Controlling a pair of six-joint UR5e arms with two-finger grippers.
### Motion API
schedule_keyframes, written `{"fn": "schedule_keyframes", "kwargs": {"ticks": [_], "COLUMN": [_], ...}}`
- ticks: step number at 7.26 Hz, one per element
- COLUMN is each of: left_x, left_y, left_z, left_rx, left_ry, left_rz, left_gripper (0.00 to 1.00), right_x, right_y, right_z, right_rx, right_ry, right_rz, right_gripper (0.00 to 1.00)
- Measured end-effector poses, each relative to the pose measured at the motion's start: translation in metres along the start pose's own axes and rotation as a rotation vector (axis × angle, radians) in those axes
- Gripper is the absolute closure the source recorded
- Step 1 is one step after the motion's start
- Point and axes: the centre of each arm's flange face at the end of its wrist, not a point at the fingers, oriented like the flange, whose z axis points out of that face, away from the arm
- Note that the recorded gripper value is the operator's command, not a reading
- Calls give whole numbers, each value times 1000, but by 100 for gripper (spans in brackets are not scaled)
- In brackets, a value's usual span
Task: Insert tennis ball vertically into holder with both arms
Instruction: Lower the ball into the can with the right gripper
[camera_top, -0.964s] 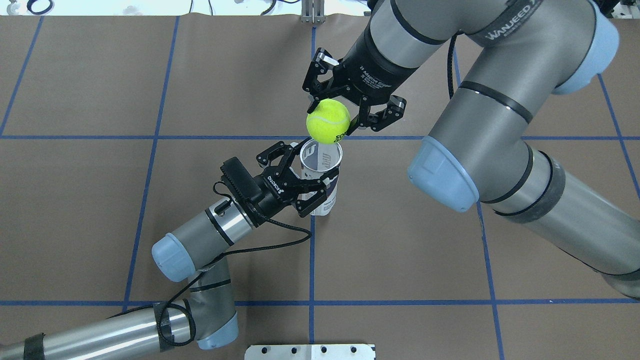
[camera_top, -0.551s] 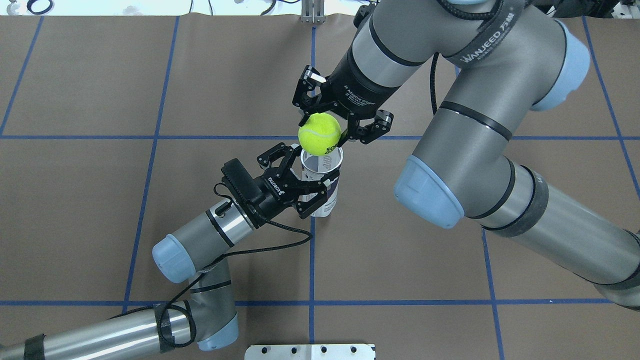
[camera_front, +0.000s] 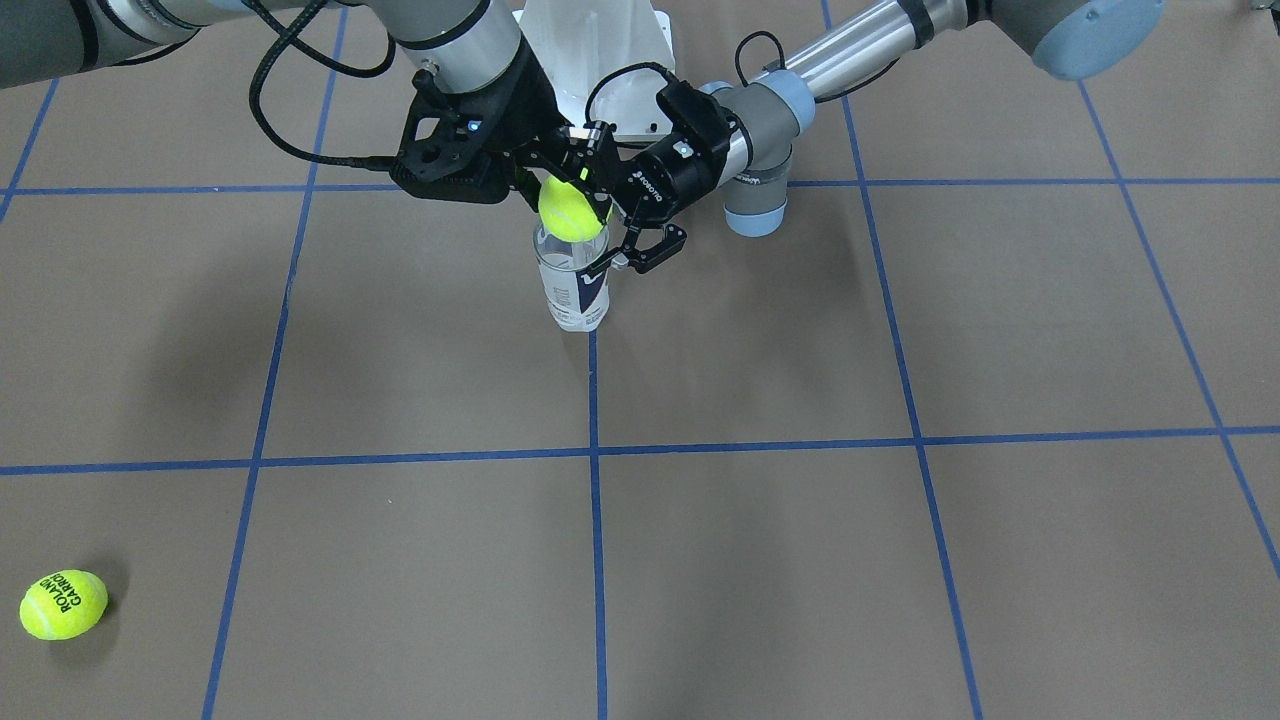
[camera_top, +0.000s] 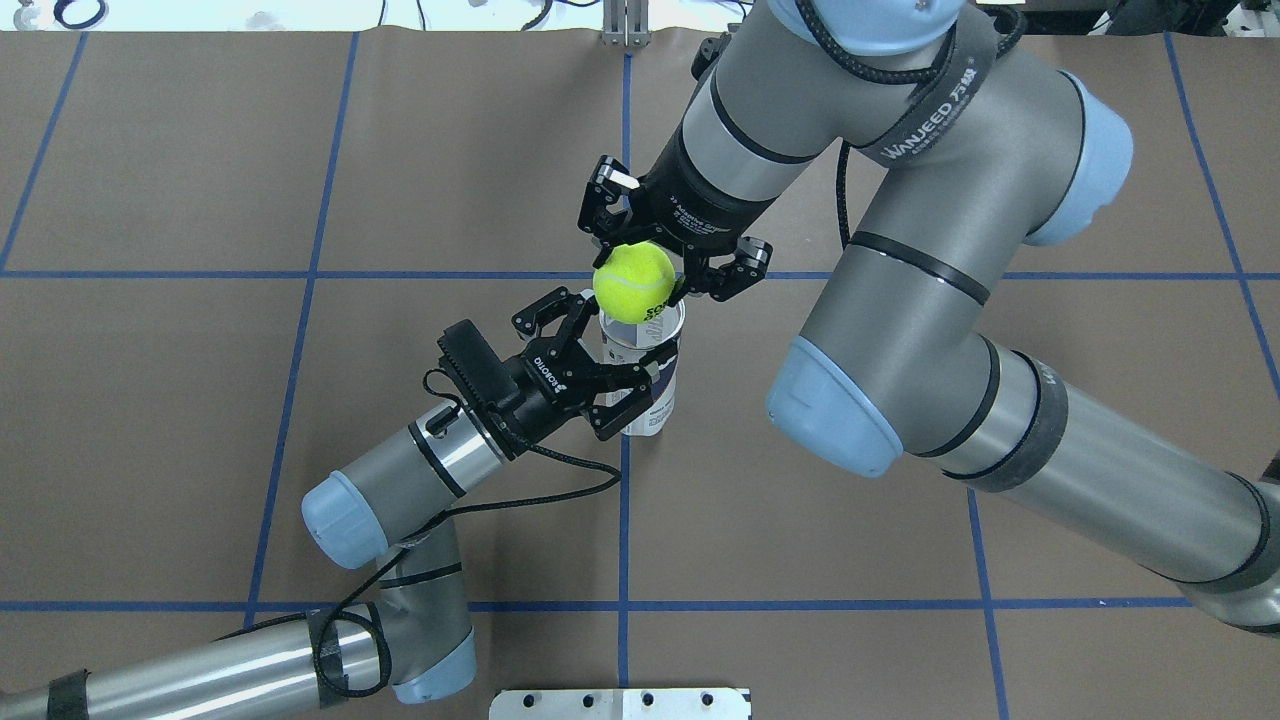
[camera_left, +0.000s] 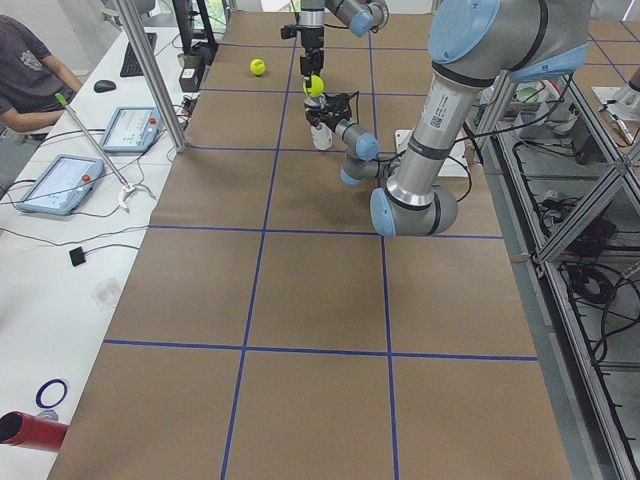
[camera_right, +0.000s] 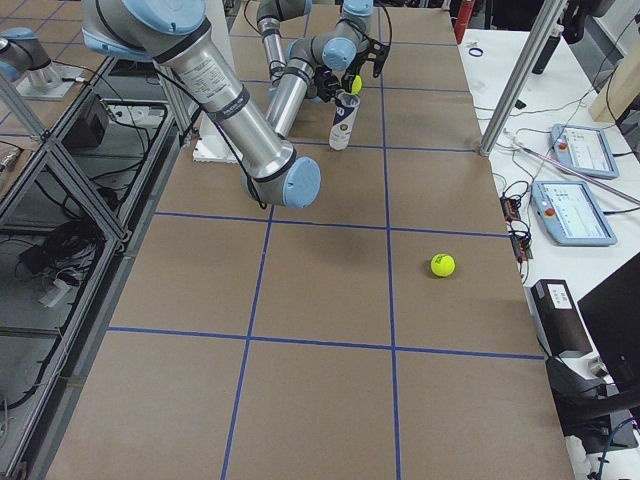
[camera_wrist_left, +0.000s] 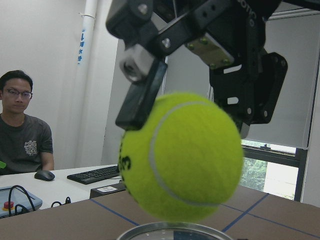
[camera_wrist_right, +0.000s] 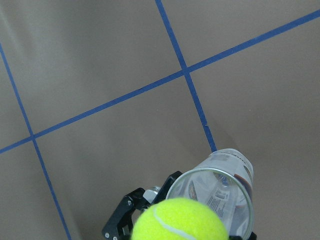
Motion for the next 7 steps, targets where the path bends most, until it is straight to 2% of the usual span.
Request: {"fn": "schedule_keyframes", "kwargs": {"ticks": [5, 7], "left_x": [2, 3], "left_y": [1, 0], "left_z": [0, 1], "left_rx": [0, 2], "left_ry": [3, 3], "left_rz": [-3, -4], "left_gripper": [50, 50], "right_x": [2, 6], "right_y": [-3, -5], "right_z": [16, 19], "right_rx": [10, 11], "right_ry": [25, 35], "right_rz": [2, 5], "right_gripper": [100, 60]}}
